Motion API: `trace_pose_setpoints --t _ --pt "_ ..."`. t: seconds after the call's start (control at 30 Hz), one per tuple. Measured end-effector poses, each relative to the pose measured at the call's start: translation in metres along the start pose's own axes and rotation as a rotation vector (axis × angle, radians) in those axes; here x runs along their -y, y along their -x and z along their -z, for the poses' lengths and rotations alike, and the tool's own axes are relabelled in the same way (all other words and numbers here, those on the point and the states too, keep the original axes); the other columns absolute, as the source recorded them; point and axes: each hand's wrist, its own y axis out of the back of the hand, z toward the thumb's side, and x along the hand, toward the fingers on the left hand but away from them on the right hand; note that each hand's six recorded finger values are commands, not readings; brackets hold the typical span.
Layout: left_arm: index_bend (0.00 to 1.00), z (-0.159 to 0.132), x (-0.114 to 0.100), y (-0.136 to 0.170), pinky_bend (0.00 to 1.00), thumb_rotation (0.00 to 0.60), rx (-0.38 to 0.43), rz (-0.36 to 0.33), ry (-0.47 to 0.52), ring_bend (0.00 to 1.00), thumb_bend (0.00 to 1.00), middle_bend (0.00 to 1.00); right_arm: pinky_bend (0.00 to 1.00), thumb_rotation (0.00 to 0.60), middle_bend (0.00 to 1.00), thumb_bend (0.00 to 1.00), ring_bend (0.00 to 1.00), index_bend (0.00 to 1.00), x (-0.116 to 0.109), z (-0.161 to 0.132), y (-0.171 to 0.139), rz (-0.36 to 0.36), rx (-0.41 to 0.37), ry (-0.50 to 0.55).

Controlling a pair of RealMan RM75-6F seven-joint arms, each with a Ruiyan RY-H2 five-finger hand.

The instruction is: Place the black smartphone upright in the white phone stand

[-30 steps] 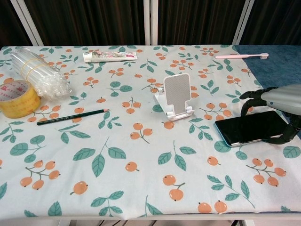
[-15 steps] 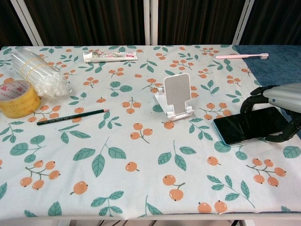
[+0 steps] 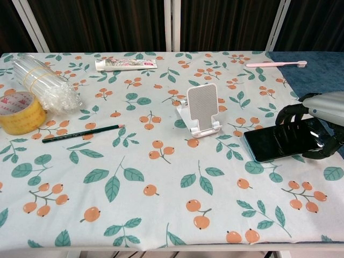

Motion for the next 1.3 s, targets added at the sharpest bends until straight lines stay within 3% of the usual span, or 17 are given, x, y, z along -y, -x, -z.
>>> trace_pose_setpoints --t 0.13,0.4,0.6,0.77,0.9,1.13,1.3 --pt "0.09 0.001 0.0 0.0 0.22 0.358 -0.002 0.002 0.001 0.13 0.06 0.05 0.0 0.6 0.46 0.32 0.3 0.6 -0.003 0.0 0.0 0.015 0.001 0.009" --pt "0.09 0.002 -0.001 0.001 0.22 0.361 -0.005 -0.004 0.004 0.13 0.06 0.05 0.0 0.6 0.47 0.33 0.33 0.6 -0.018 -0.002 -0.002 0.081 -0.018 0.035" --pt "0.09 0.002 -0.001 0.001 0.22 0.359 -0.007 -0.006 0.003 0.13 0.06 0.05 0.0 0.6 0.47 0.33 0.33 0.59 -0.055 -0.002 -0.01 0.215 -0.042 0.038" --pt "0.09 0.001 -0.002 0.0 0.22 0.361 -0.003 -0.01 0.004 0.13 0.06 0.05 0.0 0.6 0.47 0.33 0.36 0.59 -0.103 -0.001 -0.019 0.386 -0.063 -0.015" --pt "0.09 0.0 -0.002 0.0 0.22 0.36 -0.002 -0.012 0.004 0.13 0.06 0.05 0.0 0.6 0.47 0.33 0.36 0.59 -0.128 -0.008 -0.021 0.471 -0.089 -0.137" --pt "0.09 0.0 -0.001 -0.001 0.22 0.358 -0.009 -0.01 0.006 0.13 0.06 0.05 0.0 0.6 0.46 0.32 0.36 0.57 -0.164 -0.039 -0.016 0.61 -0.182 -0.5" --pt "0.09 0.0 -0.002 -0.002 0.22 0.361 -0.01 -0.011 0.005 0.13 0.06 0.05 0.0 0.6 0.45 0.31 0.36 0.57 -0.174 -0.064 -0.014 0.678 -0.279 -0.753"
